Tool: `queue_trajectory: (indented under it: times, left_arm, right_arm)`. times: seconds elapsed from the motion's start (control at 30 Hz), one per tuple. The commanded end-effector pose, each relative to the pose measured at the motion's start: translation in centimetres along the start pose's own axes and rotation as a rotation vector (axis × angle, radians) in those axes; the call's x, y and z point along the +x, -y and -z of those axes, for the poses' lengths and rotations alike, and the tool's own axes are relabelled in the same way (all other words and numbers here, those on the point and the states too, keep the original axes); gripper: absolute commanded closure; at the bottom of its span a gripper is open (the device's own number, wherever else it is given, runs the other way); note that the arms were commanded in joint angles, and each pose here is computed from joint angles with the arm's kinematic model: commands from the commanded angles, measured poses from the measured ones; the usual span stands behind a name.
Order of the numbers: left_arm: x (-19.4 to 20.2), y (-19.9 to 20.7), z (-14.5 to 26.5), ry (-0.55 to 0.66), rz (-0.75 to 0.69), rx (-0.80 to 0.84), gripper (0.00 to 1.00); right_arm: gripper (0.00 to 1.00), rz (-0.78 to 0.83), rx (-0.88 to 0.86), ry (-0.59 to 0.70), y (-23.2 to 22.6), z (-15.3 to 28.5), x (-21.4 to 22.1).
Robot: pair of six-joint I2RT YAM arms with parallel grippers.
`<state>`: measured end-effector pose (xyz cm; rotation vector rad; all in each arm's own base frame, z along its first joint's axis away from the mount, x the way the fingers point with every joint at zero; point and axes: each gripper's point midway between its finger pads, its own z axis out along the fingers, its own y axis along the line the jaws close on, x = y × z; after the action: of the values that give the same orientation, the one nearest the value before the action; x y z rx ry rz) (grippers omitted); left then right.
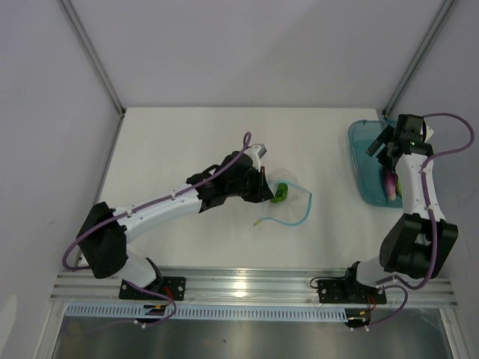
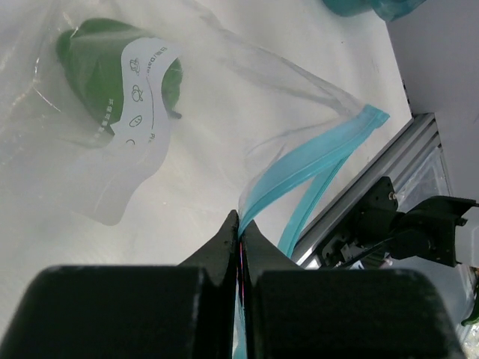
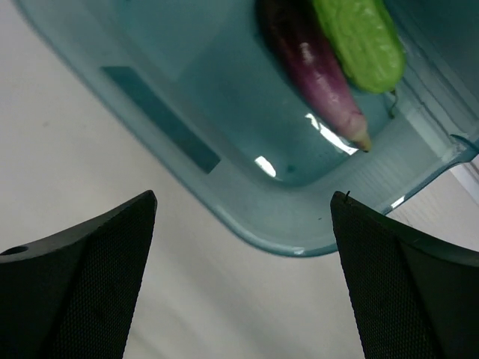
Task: Place the food in the zip-top bag and seal the zipper
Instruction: Pick up the fake vegetable from the bin.
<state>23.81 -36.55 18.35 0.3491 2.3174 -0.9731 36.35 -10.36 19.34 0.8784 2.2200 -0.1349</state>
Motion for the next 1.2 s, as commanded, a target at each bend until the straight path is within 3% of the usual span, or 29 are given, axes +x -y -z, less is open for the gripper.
queue_trajectory:
  times: [0.0,0.27,0.47,0.8,1.17]
  left_arm:
    - [-1.1,1.3,1.0,0.062,-0.046,0.067,0.99]
    - [0.4,0.8,1.5,0.046,-0.027,0.083,0.99]
    - [1.2,1.1,1.1,0.003,0.0,0.097,0.99]
    - [1.4,1.9,0.5,-0.056,0.022,0.114,0.99]
    - [1.8,1.9,0.2,-0.081,0.031,0.105,0.99]
  right_arm:
    - [0.02,-0.049,0.135,0.058,2.4,-2.2,-2.8]
    - [0.01,-0.005,0.22,-0.022,4.8,-8.0,-0.9]
    - [0.02,-0.071,0.202,-0.078,5.7,-11.2,0.4]
    - [0.03,-0.076,0.196,-0.12,6.8,-14.1,1.9]
    - [0.12,-0.062,0.173,-0.197,6.8,-16.3,4.7]
